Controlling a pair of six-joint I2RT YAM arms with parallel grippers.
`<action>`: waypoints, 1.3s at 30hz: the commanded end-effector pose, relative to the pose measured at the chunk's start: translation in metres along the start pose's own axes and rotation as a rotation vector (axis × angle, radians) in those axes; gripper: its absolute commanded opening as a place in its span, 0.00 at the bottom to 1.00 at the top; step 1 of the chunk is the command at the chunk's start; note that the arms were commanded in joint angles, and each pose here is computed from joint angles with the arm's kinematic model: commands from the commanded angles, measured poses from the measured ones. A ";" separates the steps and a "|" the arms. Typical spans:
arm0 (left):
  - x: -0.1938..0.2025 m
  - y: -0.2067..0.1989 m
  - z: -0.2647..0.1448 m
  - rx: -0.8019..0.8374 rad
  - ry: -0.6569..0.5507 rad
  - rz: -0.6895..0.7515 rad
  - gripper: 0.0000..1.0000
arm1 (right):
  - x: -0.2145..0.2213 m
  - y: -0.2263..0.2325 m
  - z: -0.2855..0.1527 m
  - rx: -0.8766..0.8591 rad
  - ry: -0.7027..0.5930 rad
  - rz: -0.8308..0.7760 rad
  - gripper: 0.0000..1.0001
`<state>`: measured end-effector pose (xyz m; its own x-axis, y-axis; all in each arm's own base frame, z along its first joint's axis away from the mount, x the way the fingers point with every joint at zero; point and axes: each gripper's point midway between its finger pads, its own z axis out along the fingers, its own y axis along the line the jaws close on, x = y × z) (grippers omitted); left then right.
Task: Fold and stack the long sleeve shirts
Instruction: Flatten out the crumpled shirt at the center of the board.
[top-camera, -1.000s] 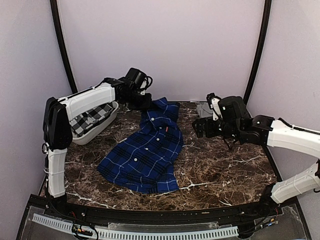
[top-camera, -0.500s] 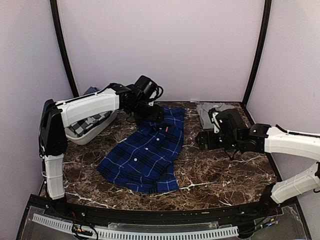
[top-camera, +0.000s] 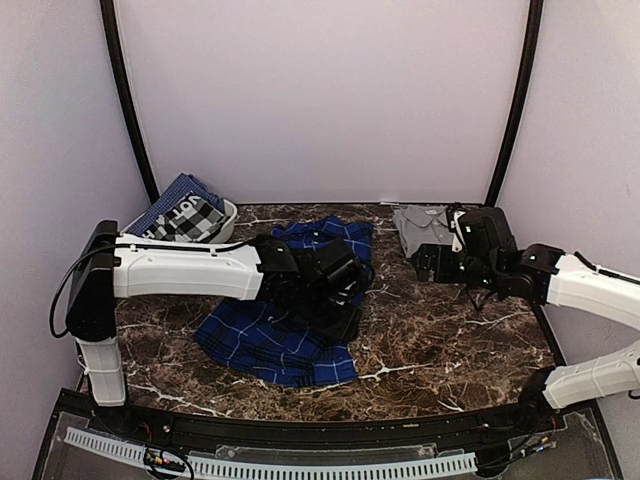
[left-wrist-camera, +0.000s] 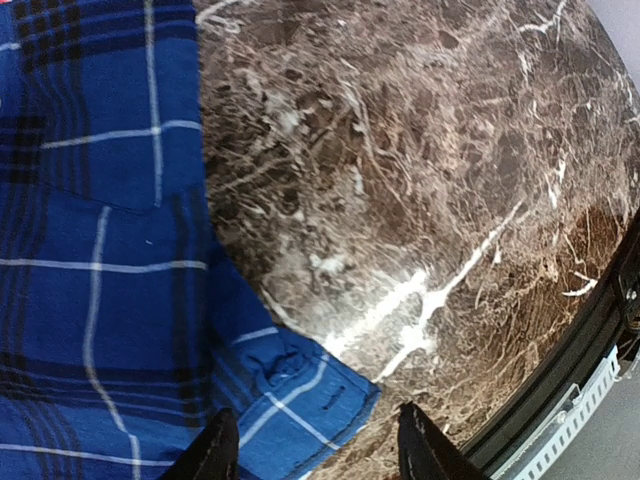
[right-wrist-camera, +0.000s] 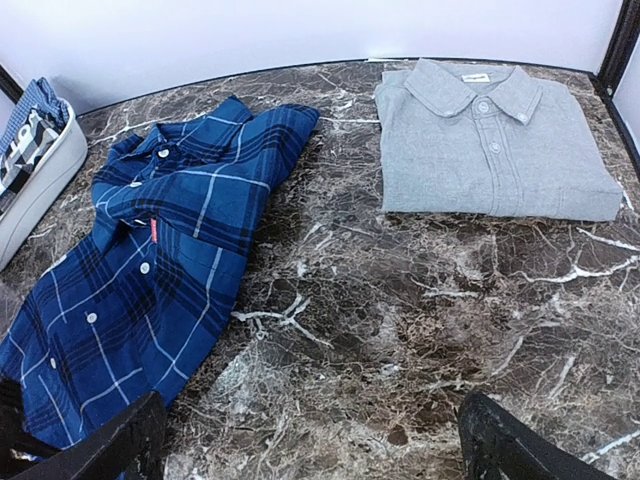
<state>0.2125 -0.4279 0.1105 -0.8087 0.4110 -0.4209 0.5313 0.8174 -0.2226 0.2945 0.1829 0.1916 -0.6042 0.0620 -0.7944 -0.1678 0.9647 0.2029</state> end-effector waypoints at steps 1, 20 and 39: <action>0.016 -0.024 0.012 0.021 0.018 -0.006 0.53 | -0.003 0.000 -0.006 -0.022 -0.017 0.041 0.99; 0.041 0.006 0.071 -0.326 0.125 0.139 0.57 | -0.001 -0.003 -0.015 -0.032 -0.028 0.056 0.99; -0.061 -0.097 -0.018 0.026 -0.125 0.181 0.00 | -0.001 -0.003 -0.010 -0.037 -0.031 0.069 0.99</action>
<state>0.2111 -0.4845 0.0850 -0.7329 0.5374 -0.4172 0.5876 0.8091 0.0098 0.2822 0.1749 0.1894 -0.6136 0.0995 -0.7833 -0.1551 0.9575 0.2431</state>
